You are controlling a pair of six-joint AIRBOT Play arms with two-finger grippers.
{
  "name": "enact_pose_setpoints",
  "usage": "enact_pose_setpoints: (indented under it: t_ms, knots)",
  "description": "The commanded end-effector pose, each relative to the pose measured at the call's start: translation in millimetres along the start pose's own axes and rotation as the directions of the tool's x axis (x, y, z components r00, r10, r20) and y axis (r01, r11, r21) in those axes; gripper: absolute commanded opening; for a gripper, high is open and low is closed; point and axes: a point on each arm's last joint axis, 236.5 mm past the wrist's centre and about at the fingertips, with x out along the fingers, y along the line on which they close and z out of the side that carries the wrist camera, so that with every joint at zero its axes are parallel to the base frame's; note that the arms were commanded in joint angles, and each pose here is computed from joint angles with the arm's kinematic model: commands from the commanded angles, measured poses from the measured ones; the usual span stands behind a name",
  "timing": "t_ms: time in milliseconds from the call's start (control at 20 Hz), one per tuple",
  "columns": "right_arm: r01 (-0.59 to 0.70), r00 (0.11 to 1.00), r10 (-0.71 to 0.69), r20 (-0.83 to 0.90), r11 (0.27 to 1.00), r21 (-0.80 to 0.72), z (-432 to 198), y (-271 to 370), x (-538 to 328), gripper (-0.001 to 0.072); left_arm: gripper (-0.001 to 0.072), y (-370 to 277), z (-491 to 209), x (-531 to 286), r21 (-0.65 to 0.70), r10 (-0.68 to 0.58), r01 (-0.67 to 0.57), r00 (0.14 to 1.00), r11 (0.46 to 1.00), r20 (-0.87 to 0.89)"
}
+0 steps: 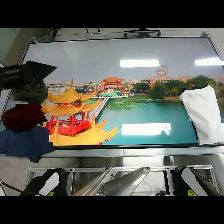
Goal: Fold the shirts.
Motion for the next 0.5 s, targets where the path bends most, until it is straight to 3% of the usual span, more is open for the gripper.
enact_pose_setpoints:
  t_ms: [0, 150, 250, 450]
  knots:
    - [-0.192, 0.954, 0.117, -0.277, 0.946, -0.262, -103, 74, 21, 0.0019, 0.0017, -18, -54, 9, -0.070, -0.063, 0.053, 0.987, 0.996, -0.147]
    - [-0.321, 0.850, 0.098, -0.518, 0.876, -0.361, -230, 86, 30, 0.0020, 0.0018, -43, -122, 31, -0.119, -0.129, 0.105, 0.968, 0.987, -0.216]
    - [-0.399, 0.802, 0.114, -0.586, 0.832, -0.384, -298, 86, 32, 0.0020, 0.0018, -56, -172, 44, -0.150, -0.167, 0.131, 0.950, 0.980, -0.264]
    - [-0.426, 0.762, 0.095, -0.641, 0.818, -0.386, -343, 78, 43, 0.0020, 0.0021, -63, -240, 57, -0.223, -0.187, 0.122, 0.936, 0.967, -0.298]
